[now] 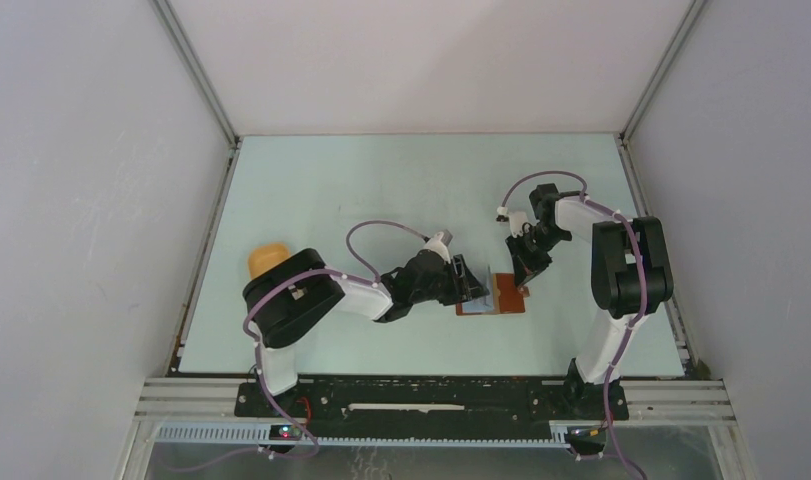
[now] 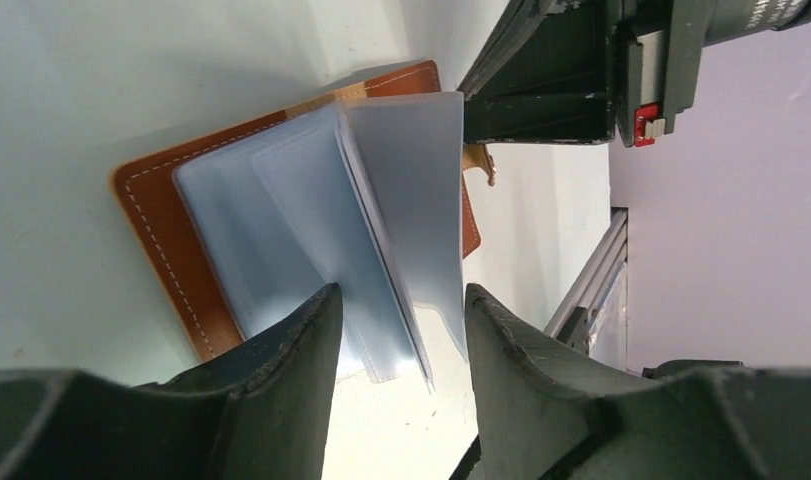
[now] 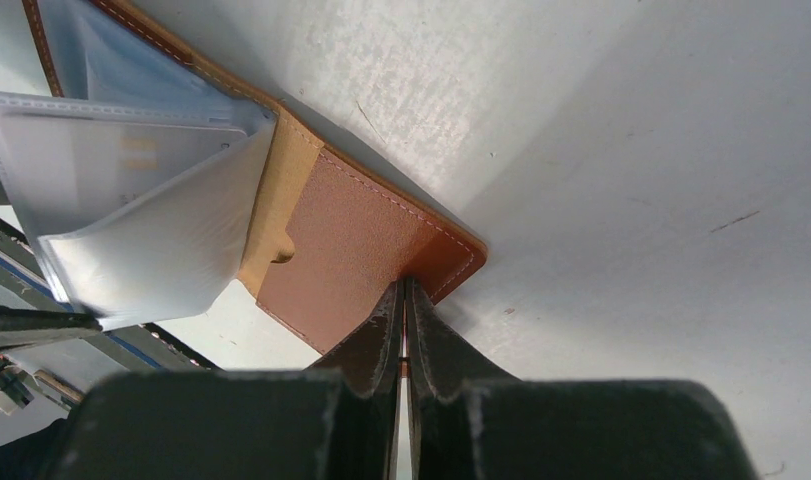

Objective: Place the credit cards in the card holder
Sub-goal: Turn over the card slot in the card holder.

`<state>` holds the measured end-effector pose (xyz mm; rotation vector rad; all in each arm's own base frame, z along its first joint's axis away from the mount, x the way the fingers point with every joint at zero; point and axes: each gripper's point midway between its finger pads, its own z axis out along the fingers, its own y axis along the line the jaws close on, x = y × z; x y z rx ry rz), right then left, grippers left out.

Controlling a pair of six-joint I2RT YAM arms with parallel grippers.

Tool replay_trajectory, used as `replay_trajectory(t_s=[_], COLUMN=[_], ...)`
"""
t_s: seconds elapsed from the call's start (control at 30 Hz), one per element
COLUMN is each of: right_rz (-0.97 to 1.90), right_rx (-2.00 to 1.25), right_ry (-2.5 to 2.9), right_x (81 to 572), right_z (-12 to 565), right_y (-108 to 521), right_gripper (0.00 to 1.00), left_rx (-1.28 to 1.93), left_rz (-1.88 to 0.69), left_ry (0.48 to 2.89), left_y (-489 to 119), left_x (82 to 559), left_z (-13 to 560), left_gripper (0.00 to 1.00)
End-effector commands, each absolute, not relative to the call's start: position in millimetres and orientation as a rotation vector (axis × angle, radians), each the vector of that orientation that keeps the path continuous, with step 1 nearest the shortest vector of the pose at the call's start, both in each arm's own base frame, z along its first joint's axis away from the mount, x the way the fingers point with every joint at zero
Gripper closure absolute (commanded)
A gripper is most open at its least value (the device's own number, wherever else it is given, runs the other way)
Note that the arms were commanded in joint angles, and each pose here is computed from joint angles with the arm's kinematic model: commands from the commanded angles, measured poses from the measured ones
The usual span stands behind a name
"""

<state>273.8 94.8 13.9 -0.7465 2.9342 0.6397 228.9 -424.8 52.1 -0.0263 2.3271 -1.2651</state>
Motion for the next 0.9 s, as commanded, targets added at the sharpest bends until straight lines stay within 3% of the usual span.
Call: replay_trajectory(t_s=[0.0,0.87], right_rz=[0.631,0.648], right_rx=[-0.789,-0.761], right_ry=[2.942,2.892], right_x=[270,276], right_z=[10,23], right_y=[96,93], right_gripper=[0.91,0.87], left_rx=[-0.001,0.015], left_rz=[-1.404,-1.423], left_ry=[2.213,2.245], left_y=[-446,-465], left_x=[233,239], left_z=[92,73], left_gripper=[0.48,0.62])
